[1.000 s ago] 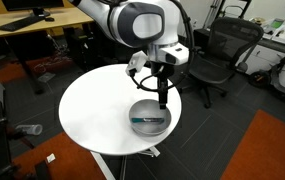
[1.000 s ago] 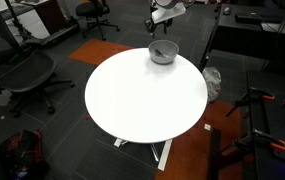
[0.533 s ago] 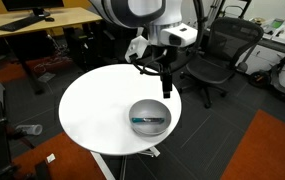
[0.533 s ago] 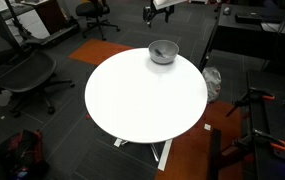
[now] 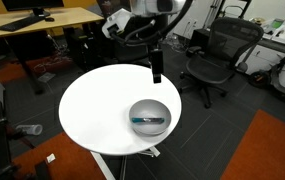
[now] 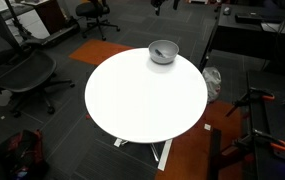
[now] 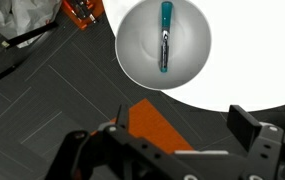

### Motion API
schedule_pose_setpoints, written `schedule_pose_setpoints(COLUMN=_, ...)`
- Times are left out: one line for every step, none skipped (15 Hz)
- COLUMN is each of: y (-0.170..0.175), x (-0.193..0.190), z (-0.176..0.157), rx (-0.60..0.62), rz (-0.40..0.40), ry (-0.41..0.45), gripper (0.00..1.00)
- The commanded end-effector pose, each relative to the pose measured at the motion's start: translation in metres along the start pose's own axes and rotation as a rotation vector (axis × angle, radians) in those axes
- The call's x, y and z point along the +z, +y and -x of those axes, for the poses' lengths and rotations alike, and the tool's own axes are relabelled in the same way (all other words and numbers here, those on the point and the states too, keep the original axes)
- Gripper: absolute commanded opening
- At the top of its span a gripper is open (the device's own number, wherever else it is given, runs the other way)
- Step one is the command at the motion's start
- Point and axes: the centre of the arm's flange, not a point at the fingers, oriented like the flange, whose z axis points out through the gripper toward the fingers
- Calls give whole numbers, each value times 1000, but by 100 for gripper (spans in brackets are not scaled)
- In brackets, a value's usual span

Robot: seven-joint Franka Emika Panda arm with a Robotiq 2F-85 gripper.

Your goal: Pick up the pen from the table and put it in the grey bowl.

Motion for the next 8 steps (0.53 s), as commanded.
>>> schedule_pose_setpoints(y=12, x=-26, z=36, rx=-42, rz=-28, ry=-29, gripper=100)
schedule_pose_setpoints(y=4, x=-10, z=11, rx=-15, rz=-10, ry=-5, gripper=100)
schedule_pose_setpoints(y=5, x=-13, z=13, rx=-15, rz=-13, ry=-5, gripper=100)
schedule_pose_setpoints(y=5, x=-13, z=13, rx=-15, rz=-13, ry=-5, gripper=100)
schedule_pose_setpoints(y=5, x=-11, z=13, rx=-15, rz=-11, ry=-7, gripper=100)
schedule_pose_setpoints(y=5, x=-8, z=13, rx=-15, rz=-9, ry=-10, gripper=100)
schedule_pose_setpoints(y=5, x=-7, z=13, rx=-15, rz=-8, ry=-12, gripper=100)
schedule_pose_setpoints(y=5, x=-7, z=13, rx=-15, rz=-8, ry=-12, gripper=100)
